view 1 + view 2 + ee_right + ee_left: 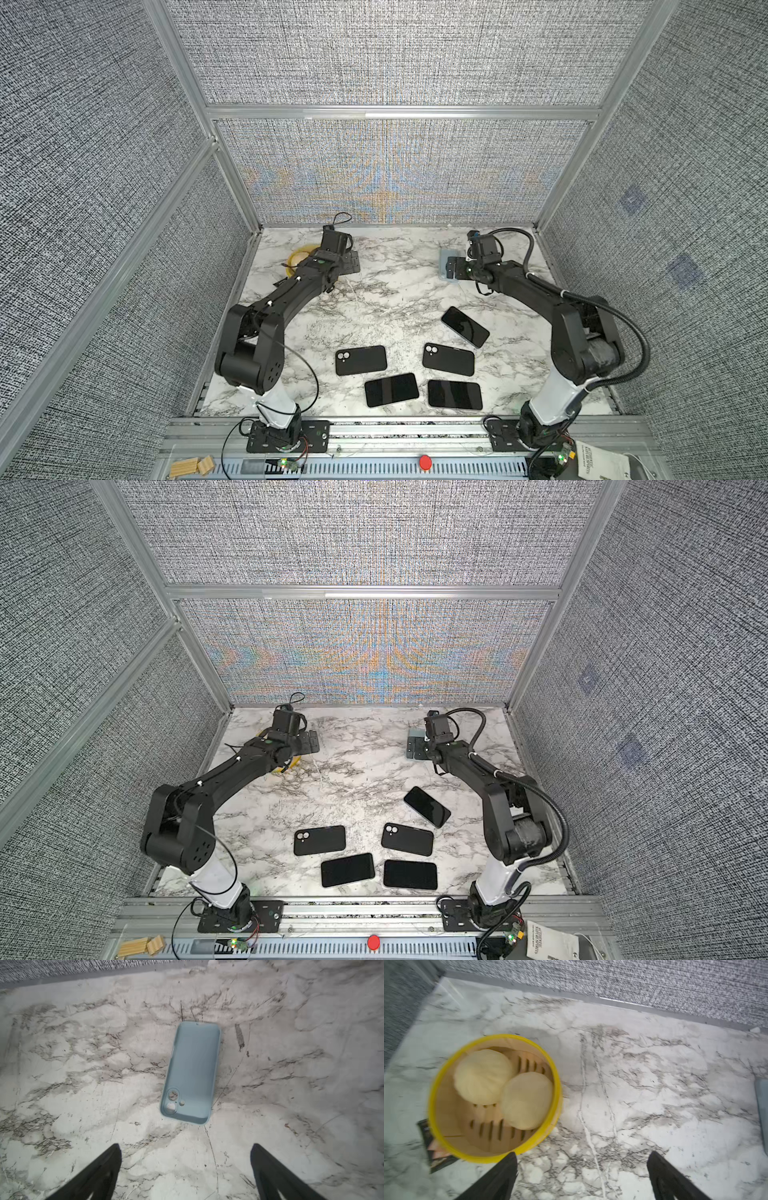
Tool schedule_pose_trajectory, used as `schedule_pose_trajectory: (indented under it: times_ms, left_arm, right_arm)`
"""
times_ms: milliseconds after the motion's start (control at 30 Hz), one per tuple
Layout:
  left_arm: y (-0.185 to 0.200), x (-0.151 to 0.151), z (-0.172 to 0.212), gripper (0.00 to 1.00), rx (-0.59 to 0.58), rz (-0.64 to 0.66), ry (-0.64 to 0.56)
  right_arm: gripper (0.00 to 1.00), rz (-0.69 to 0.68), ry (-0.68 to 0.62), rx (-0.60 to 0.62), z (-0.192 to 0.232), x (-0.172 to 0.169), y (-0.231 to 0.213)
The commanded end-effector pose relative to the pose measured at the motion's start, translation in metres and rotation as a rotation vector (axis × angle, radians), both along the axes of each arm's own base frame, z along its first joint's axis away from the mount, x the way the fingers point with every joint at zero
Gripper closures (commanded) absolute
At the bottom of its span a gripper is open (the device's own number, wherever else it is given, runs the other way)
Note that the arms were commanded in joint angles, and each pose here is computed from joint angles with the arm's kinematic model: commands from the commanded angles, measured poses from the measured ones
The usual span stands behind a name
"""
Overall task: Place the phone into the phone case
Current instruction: 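Move the right gripper over the light-blue case while the left gripper reaches forward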
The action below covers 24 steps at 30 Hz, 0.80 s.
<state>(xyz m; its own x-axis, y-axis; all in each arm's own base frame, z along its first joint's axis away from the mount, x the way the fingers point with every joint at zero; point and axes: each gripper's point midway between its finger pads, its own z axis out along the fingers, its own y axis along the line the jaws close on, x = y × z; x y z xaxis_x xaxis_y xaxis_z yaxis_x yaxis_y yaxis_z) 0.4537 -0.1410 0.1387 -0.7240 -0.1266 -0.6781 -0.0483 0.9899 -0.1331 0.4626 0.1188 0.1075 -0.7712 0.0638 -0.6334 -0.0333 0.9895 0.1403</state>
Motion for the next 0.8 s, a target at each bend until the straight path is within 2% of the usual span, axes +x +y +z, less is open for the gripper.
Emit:
schedule_pose_trajectory:
  times_ms: [0, 100, 167, 267, 333, 367, 467, 767]
  left_arm:
    - [-0.027, -0.008, -0.013, 0.02, -0.078, -0.067, 0.104]
    - [-0.033, -0.011, -0.023, 0.02, -0.061, -0.085, 0.157]
    - [-0.037, -0.009, -0.025, 0.02, -0.073, -0.09, 0.151]
    - [-0.046, -0.005, -0.027, 0.02, -0.119, -0.105, 0.134]
    - [-0.056, -0.003, -0.029, 0.02, -0.158, -0.131, 0.147]
    - [-0.06, -0.004, -0.031, 0.02, -0.175, -0.147, 0.161]
    - [-0.075, -0.008, -0.034, 0.02, -0.229, -0.191, 0.193]
    - [-0.087, -0.017, -0.032, 0.02, -0.284, -0.224, 0.199]
  right_arm:
    - [0.05, -0.027, 0.099, 0.023, -0.015, 0.0, -0.002]
    - [0.09, -0.026, 0.132, 0.016, -0.022, 0.009, -0.003]
    - [0.12, -0.027, 0.152, 0.024, -0.029, 0.014, -0.003]
    - [0.23, -0.02, 0.186, 0.068, -0.041, 0.02, 0.0]
    - [0.34, -0.032, 0.202, 0.084, -0.046, 0.025, -0.002]
    - [0.36, -0.044, 0.203, 0.075, -0.047, 0.027, -0.004]
    - [0.36, -0.06, 0.205, 0.054, -0.051, 0.031, -0.007]
    - [0.4, -0.088, 0.245, 0.035, -0.072, 0.032, -0.013]
